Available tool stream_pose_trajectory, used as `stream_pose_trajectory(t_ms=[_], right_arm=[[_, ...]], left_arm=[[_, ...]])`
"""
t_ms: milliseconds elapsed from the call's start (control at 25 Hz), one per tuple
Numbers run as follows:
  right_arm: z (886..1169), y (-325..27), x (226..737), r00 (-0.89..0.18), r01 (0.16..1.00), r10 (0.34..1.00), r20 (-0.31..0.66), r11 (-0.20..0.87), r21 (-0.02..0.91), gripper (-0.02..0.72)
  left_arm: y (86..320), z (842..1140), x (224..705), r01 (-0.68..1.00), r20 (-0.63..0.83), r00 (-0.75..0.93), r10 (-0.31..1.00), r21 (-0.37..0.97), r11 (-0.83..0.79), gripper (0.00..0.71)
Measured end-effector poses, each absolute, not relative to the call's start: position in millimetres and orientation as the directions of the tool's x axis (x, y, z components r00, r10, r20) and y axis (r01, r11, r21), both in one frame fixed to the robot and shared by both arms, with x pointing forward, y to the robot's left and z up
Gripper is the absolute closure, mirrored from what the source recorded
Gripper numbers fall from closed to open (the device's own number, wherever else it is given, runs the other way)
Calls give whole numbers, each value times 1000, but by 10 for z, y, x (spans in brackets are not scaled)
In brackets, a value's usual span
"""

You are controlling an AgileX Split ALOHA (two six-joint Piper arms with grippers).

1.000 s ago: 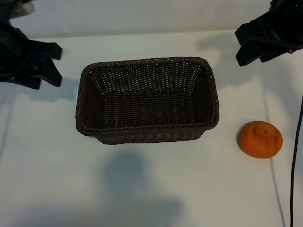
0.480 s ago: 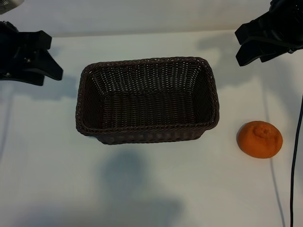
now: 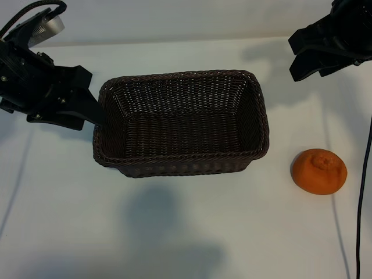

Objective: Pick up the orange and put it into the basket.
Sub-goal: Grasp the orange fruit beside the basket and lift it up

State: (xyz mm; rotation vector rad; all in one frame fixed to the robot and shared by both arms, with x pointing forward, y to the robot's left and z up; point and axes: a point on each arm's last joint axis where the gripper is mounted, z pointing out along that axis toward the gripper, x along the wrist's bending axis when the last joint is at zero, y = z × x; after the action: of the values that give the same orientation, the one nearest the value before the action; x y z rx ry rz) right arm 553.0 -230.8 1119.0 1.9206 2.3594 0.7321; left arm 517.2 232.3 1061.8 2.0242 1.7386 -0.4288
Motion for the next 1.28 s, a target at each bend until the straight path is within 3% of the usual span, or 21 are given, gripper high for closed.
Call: stream_pose_trajectory(t_ms=[840, 1280], right_arm=[[11190, -2307, 5529, -253, 922, 927, 276, 144, 361, 247], [11149, -2370, 5530, -297, 908, 936, 187, 217, 358, 247]], left_arm=[[2319, 10620, 5176, 978, -497, 204, 843, 149, -149, 219], [2321, 10621, 5192, 976, -493, 205, 846, 164, -141, 219]])
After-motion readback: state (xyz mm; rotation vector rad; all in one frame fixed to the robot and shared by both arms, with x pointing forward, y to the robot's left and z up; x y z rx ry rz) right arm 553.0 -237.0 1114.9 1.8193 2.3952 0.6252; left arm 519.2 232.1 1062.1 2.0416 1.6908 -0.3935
